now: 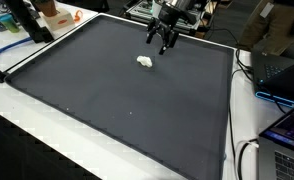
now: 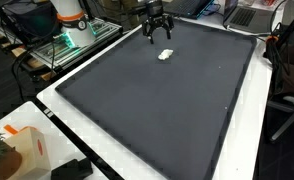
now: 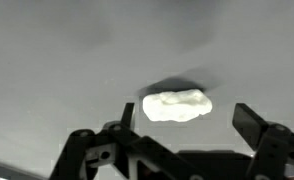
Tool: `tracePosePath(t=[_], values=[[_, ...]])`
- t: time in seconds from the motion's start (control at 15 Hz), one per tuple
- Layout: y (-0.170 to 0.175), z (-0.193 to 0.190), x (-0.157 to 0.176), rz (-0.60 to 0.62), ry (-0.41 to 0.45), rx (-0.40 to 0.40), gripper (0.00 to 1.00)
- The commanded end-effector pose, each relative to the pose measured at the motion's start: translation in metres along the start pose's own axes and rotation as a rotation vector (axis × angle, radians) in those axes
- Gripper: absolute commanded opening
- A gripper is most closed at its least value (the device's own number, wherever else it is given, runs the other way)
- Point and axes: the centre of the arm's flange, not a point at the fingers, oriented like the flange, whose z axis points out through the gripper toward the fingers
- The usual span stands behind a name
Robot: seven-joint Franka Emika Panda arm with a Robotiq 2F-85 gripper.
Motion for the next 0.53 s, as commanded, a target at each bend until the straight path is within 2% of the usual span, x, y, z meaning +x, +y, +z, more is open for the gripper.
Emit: tracePosePath(t=[0.0, 0.47], values=[[-0.005, 0.017, -0.013, -0.001, 0.011, -0.012, 1.0], [-0.003, 0.006, -0.008, 0.031, 0.009, 0.003, 1.0]])
